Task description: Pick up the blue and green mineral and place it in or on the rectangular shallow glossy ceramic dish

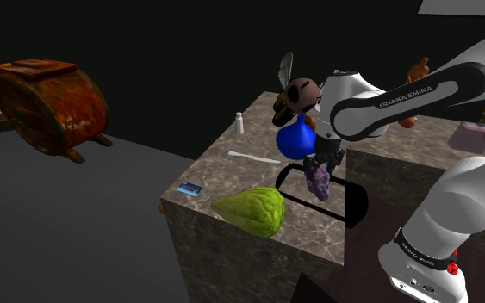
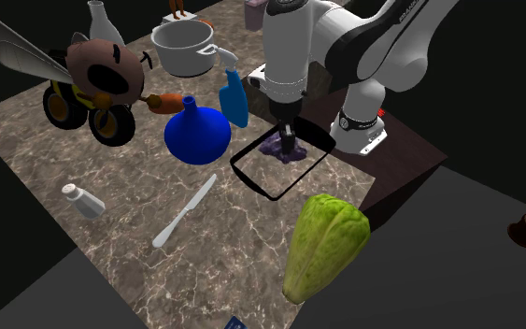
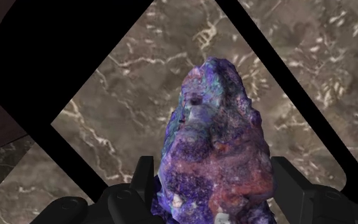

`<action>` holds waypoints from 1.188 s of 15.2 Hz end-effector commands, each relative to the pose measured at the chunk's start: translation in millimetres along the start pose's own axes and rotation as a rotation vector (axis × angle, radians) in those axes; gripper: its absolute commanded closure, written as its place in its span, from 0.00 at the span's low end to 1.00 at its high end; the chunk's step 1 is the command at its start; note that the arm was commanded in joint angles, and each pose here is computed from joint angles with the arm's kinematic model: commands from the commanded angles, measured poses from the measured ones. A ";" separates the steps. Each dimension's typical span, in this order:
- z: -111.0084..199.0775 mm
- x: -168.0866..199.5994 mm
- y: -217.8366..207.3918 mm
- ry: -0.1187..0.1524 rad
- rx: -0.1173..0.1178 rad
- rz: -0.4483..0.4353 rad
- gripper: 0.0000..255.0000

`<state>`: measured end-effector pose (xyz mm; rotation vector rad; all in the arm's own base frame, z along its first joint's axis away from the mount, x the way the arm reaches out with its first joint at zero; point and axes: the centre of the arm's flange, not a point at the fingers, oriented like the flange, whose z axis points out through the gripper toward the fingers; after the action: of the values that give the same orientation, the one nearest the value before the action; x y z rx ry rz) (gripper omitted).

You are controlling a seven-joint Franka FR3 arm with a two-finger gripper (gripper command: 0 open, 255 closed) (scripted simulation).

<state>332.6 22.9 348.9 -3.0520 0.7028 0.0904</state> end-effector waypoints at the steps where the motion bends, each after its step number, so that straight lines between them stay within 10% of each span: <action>1: 0.1 0.0 0.0 0.000 0.000 0.000 0.00; 18: -49.9 0.0 0.0 0.000 0.000 0.000 0.00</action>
<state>335.3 21.9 398.7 -3.0520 0.7028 0.0906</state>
